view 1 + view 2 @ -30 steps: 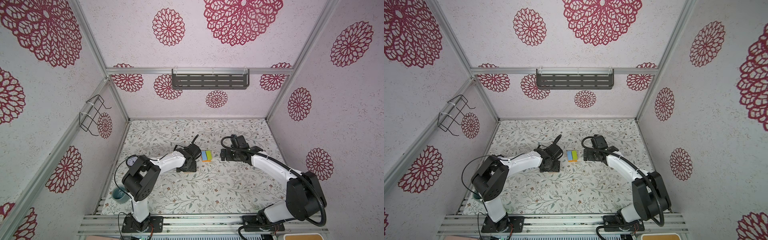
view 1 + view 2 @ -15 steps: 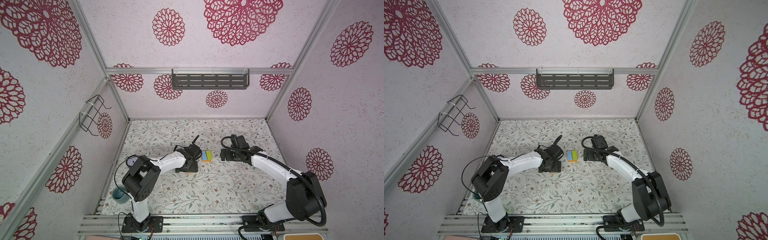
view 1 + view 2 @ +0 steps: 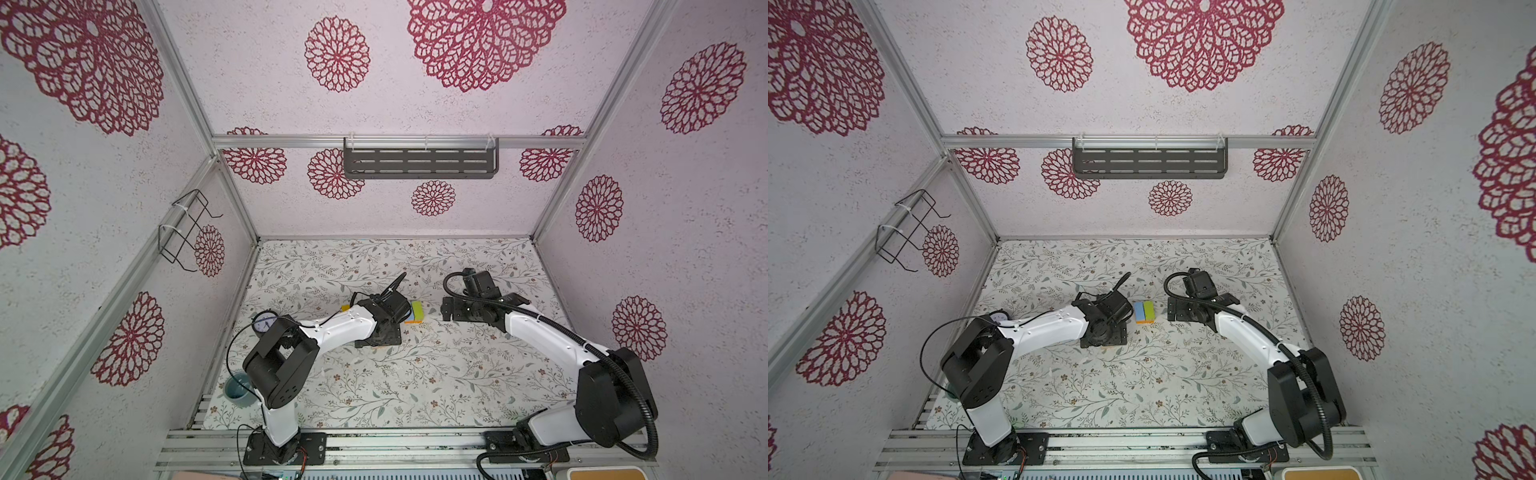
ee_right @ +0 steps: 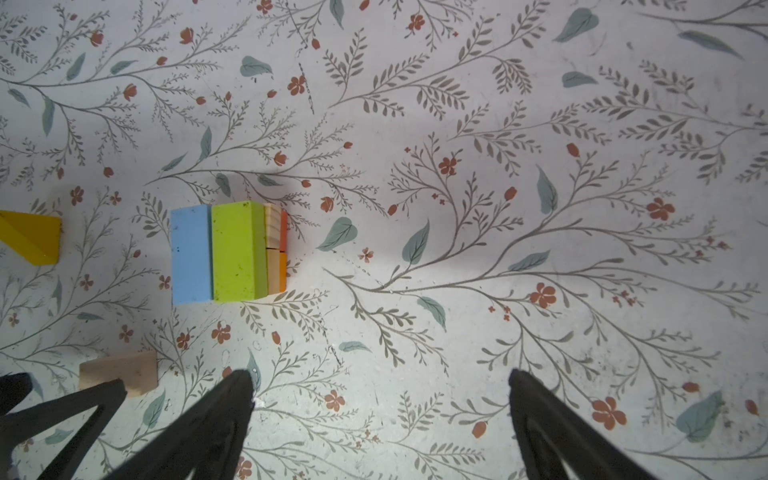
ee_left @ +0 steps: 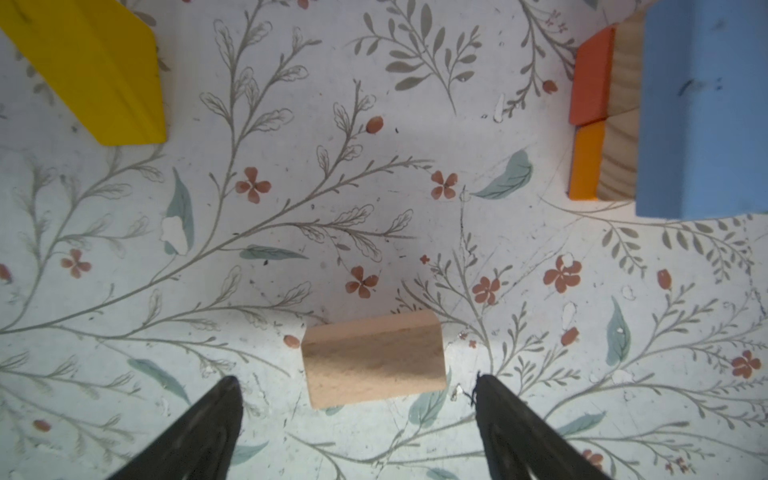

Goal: Build the wood block tower
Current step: 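Lift the plain wood block with the left gripper and carry it toward the stack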

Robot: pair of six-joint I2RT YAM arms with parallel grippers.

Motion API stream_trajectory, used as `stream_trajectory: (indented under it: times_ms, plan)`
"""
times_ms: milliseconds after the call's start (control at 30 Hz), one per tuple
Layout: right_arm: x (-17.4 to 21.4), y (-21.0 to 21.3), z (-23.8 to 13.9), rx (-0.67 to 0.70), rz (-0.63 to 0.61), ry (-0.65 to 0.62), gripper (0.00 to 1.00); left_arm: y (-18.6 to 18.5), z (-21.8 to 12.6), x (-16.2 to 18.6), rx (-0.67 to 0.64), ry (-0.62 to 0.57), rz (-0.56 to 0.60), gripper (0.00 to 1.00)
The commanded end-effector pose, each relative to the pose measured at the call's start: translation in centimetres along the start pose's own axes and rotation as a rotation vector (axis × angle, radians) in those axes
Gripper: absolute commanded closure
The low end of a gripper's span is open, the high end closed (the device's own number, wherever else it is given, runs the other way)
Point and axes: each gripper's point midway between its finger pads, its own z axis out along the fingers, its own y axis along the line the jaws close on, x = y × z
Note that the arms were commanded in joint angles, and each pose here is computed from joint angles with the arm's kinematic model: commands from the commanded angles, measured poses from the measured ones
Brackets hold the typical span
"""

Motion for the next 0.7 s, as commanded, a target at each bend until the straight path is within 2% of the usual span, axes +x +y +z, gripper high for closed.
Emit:
stream_trajectory:
  times_ms: [0,233,433,667]
  plan:
    - [-0.8,0.1,-1.0,-0.019,-0.001,-0.041,0.01,-0.7,0.8,0.0,0.003,0.001,-0.026,0.12]
    - [-0.9,0.0,-1.3,-0.015,0.0,-0.05,0.01,-1.0,1.8,-0.2,-0.013,0.021,-0.025,0.17]
    - [-0.9,-0.1,-1.3,-0.011,0.0,-0.053,0.01,-1.3,2.4,-0.1,-0.004,0.04,-0.03,0.24]
    - [-0.9,-0.1,-1.4,-0.012,-0.002,-0.055,0.01,-0.7,2.6,0.7,-0.009,0.055,-0.032,0.27]
